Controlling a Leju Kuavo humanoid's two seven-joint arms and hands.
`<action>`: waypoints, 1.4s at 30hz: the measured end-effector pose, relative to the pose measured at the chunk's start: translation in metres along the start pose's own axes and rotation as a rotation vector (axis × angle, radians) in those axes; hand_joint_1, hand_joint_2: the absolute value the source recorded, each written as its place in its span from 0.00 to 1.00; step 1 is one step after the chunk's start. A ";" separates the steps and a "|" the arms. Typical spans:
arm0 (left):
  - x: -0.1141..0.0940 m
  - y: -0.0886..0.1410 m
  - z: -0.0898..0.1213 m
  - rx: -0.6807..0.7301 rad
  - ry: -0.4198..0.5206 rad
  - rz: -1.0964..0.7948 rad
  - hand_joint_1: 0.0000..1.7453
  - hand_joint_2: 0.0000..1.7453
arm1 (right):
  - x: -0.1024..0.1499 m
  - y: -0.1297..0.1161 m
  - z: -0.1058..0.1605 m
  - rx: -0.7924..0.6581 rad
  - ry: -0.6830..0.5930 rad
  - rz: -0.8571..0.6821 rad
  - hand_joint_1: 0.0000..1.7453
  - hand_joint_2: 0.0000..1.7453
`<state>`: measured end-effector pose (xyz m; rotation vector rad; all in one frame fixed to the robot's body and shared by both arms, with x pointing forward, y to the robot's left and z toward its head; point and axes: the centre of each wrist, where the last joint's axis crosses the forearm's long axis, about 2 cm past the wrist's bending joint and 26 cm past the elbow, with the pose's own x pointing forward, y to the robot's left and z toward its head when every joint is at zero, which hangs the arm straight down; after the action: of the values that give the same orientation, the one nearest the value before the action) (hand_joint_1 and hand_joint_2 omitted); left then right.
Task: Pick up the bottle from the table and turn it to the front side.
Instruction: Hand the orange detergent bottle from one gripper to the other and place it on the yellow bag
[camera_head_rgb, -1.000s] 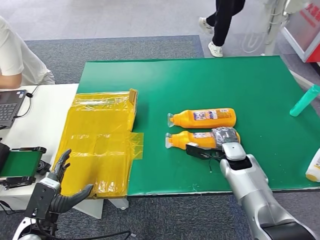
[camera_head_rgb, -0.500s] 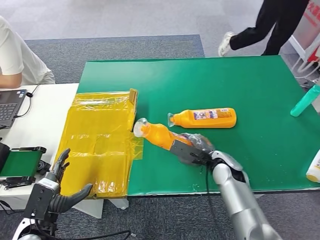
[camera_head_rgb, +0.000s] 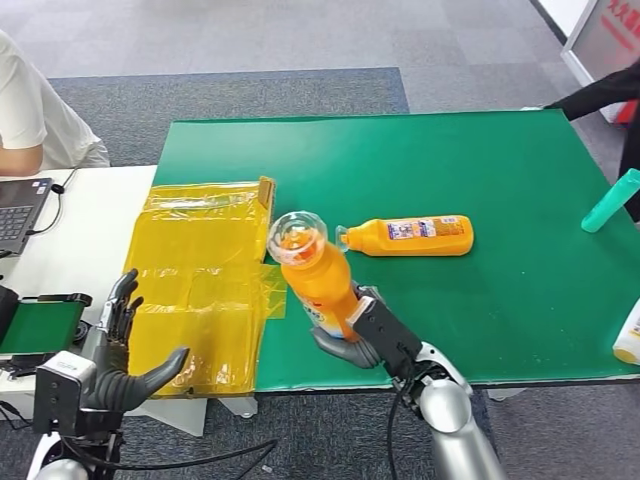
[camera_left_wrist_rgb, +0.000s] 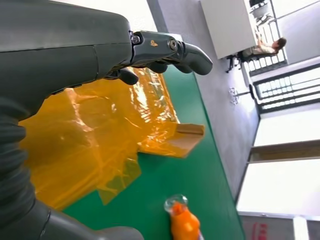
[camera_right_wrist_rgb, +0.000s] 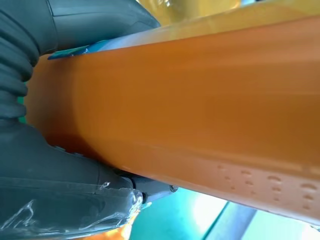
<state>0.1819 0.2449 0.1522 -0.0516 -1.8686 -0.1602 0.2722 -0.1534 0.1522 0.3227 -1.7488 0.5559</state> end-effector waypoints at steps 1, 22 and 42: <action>0.001 -0.001 -0.002 0.003 -0.011 0.022 0.00 1.00 | 0.002 0.002 0.000 -0.005 -0.010 0.004 1.00 1.00; 0.045 -0.098 -0.068 -0.450 -0.238 0.274 0.00 1.00 | 0.035 0.036 -0.029 -0.200 -0.209 0.303 1.00 1.00; 0.064 -0.119 -0.080 -0.337 -0.382 -0.019 0.00 1.00 | 0.050 0.033 -0.018 -0.312 -0.288 0.349 1.00 1.00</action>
<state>0.2243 0.1136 0.2263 -0.3152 -2.2033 -0.5075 0.2586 -0.1120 0.1974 -0.1330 -2.1554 0.4886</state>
